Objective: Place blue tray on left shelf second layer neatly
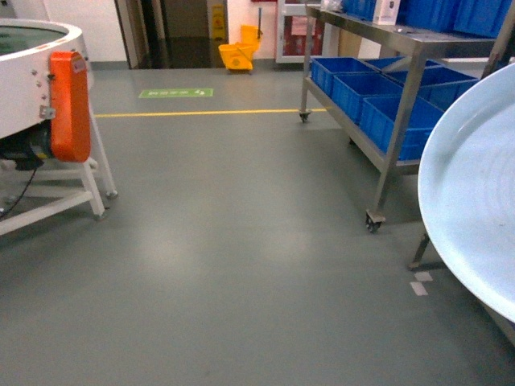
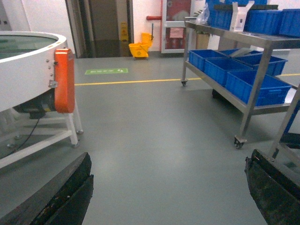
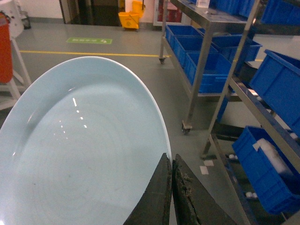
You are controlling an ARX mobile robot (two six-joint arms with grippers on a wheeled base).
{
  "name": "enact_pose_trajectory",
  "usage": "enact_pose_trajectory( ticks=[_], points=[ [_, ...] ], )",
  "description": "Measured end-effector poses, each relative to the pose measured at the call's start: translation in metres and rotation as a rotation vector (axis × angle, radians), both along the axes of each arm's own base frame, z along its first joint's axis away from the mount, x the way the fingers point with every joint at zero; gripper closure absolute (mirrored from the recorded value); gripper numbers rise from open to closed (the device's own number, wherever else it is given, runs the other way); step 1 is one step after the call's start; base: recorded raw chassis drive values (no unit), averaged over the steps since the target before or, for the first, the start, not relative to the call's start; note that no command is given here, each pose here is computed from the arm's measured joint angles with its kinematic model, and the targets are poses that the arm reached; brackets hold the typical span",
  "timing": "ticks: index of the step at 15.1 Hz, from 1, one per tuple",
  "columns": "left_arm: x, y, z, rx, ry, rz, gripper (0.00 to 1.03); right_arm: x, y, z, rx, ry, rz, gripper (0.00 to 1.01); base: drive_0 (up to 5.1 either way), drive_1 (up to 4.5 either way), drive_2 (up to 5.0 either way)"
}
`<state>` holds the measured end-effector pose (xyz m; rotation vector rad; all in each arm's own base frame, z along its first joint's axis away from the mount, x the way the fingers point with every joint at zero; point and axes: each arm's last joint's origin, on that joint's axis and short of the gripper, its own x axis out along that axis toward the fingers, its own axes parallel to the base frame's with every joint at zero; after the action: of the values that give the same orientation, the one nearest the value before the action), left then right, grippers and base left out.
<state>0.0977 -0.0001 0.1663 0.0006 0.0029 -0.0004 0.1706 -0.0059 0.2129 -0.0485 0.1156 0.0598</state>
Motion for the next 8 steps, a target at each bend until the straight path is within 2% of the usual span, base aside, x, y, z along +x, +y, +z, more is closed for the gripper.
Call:
enact_pose_trajectory(
  ticks=[5, 8],
  points=[
    [0.0000, 0.0000, 0.0001, 0.000, -0.001, 0.000, 0.05, 0.0000, 0.0000, -0.0005, 0.000, 0.003, 0.000, 0.99, 2.0, -0.80, -5.9],
    [0.0000, -0.0001, -0.0001, 0.000, 0.002, -0.002, 0.05, 0.0007, -0.0003, -0.0021, 0.000, 0.016, -0.004, 0.99, -1.5, -0.90, -2.1]
  ],
)
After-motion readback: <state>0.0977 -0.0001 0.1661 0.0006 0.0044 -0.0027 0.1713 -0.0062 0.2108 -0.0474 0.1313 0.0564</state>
